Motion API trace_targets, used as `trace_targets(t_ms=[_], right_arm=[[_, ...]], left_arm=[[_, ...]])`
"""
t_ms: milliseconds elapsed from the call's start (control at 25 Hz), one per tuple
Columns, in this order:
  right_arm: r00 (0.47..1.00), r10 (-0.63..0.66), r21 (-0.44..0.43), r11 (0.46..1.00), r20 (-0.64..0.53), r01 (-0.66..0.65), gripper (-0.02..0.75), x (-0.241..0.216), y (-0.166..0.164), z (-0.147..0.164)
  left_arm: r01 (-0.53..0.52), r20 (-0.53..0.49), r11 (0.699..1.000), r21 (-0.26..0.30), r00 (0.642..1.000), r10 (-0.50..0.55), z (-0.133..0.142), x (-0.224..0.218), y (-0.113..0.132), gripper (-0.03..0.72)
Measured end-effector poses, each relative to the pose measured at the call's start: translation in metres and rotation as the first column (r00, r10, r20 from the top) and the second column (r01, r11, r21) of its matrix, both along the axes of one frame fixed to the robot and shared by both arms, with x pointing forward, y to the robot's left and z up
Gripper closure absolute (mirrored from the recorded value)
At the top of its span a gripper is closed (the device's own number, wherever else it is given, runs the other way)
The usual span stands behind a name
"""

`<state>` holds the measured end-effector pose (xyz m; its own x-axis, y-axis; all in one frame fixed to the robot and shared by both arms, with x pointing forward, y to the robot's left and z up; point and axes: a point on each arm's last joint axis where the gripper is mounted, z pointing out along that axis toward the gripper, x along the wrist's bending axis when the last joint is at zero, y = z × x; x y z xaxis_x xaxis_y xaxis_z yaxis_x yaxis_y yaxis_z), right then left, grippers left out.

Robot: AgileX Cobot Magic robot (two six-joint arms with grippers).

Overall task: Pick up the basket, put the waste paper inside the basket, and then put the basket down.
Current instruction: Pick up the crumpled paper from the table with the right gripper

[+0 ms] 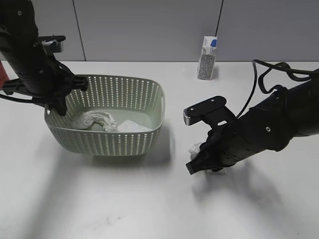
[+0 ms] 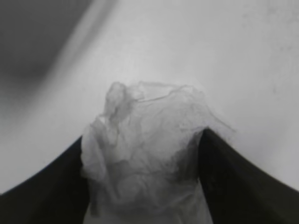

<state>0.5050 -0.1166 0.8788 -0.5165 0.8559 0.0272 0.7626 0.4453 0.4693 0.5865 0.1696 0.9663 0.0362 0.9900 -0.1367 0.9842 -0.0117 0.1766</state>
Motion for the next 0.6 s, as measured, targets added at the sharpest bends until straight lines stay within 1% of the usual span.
trace_targets(t_ms=[40, 80, 120, 200, 280, 360, 440, 520, 600], right_arm=[[1.0, 0.0, 0.0, 1.0, 0.0, 0.0, 0.657, 0.0, 0.0, 0.002], [1.0, 0.0, 0.008, 1.0, 0.012, 0.0, 0.685, -0.001, -0.001, 0.008], [1.0, 0.001, 0.017, 1.0, 0.027, -0.001, 0.692, -0.001, -0.001, 0.016], [0.996, -0.004, 0.059, 0.998, 0.085, -0.001, 0.692, -0.003, -0.002, 0.041], [0.983, -0.011, 0.132, 0.991, 0.184, -0.013, 0.692, -0.006, -0.002, 0.08], [0.954, -0.014, 0.21, 0.976, 0.299, -0.052, 0.692, -0.011, 0.001, 0.118], [0.915, -0.011, 0.281, 0.953, 0.404, -0.113, 0.694, -0.014, 0.013, 0.152], [0.889, -0.004, 0.323, 0.932, 0.458, -0.162, 0.694, -0.01, 0.03, 0.174], [0.883, 0.006, 0.345, 0.919, 0.468, -0.19, 0.694, -0.002, 0.052, 0.18]], left_arm=[[-0.001, 0.0, 1.0, -0.001, 1.0, 0.001, 0.0, 0.0, 0.0, 0.686], [0.0, -0.001, 1.0, -0.001, 1.0, 0.0, 0.0, 0.0, 0.0, 0.686], [-0.001, -0.001, 1.0, -0.001, 1.0, 0.001, 0.0, 0.0, 0.0, 0.686], [-0.001, 0.0, 1.0, -0.002, 1.0, 0.001, 0.0, 0.0, 0.0, 0.686], [-0.002, 0.005, 1.0, -0.005, 1.0, 0.003, 0.0, 0.0, 0.0, 0.686], [-0.012, 0.017, 1.0, -0.025, 1.0, 0.013, 0.001, 0.002, -0.002, 0.686], [-0.028, 0.023, 0.998, -0.055, 0.999, 0.03, 0.001, 0.003, -0.004, 0.686], [-0.036, 0.024, 0.997, -0.073, 0.999, 0.038, 0.001, 0.002, -0.007, 0.686], [-0.029, 0.025, 0.997, -0.076, 0.999, 0.031, 0.002, 0.001, -0.01, 0.686]])
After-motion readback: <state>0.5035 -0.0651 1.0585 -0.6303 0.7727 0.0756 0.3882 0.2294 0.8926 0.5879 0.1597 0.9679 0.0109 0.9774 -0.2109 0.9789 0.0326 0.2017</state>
